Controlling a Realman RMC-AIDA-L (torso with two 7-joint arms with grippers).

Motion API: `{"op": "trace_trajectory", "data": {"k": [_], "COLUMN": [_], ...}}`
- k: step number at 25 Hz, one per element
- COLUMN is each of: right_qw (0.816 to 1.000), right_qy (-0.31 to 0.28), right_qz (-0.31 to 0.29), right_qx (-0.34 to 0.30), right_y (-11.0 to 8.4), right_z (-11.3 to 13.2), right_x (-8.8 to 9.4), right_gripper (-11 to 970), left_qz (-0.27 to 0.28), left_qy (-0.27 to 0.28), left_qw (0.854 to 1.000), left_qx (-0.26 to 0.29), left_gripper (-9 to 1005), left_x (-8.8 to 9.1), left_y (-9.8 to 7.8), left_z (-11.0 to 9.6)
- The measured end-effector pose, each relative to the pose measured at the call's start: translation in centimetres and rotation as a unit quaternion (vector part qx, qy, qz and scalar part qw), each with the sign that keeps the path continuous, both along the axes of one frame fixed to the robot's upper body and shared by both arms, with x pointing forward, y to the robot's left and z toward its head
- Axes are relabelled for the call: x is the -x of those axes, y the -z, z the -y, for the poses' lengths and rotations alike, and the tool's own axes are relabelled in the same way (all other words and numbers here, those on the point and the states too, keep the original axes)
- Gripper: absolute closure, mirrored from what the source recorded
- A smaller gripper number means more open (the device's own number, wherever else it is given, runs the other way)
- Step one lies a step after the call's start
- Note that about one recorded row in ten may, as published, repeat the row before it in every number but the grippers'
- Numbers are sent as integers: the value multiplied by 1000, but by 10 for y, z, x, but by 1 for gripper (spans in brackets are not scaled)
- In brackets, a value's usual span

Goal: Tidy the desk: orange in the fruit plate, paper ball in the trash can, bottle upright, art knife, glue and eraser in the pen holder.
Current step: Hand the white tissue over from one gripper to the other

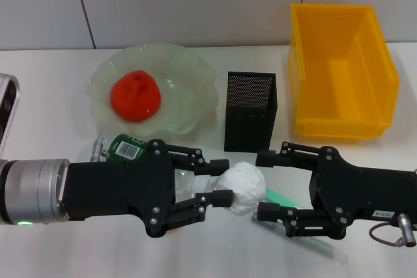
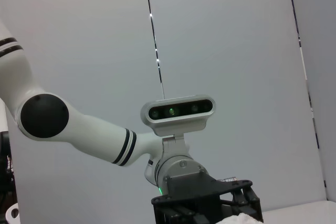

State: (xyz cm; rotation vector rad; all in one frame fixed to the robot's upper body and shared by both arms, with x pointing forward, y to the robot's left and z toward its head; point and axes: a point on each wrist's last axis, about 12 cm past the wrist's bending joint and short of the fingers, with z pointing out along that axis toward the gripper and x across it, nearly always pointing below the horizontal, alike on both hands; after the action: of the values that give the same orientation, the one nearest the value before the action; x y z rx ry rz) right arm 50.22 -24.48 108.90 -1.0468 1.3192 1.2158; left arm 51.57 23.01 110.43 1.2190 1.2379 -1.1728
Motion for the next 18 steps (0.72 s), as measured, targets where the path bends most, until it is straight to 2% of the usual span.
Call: {"op": "trace_trajectory", "data": {"k": [16,18], "right_qw": [1000,1000], "right_qy": [-13,-14], "right_qz": [-5,-4], "right_qx": [5,6], "right_y": [1,0], "right_z": [-3,-4], "right_x": [0,-1], "right_gripper": [220,303], "left_qz": [2,2], "left_qy": [0,-1], "left_qw": [1000,1000], "left_qx": [4,5], "left_gripper": [656,656], "left_x": [-1,-1], "left_y": [-1,-2], "left_z": [0,0]}}
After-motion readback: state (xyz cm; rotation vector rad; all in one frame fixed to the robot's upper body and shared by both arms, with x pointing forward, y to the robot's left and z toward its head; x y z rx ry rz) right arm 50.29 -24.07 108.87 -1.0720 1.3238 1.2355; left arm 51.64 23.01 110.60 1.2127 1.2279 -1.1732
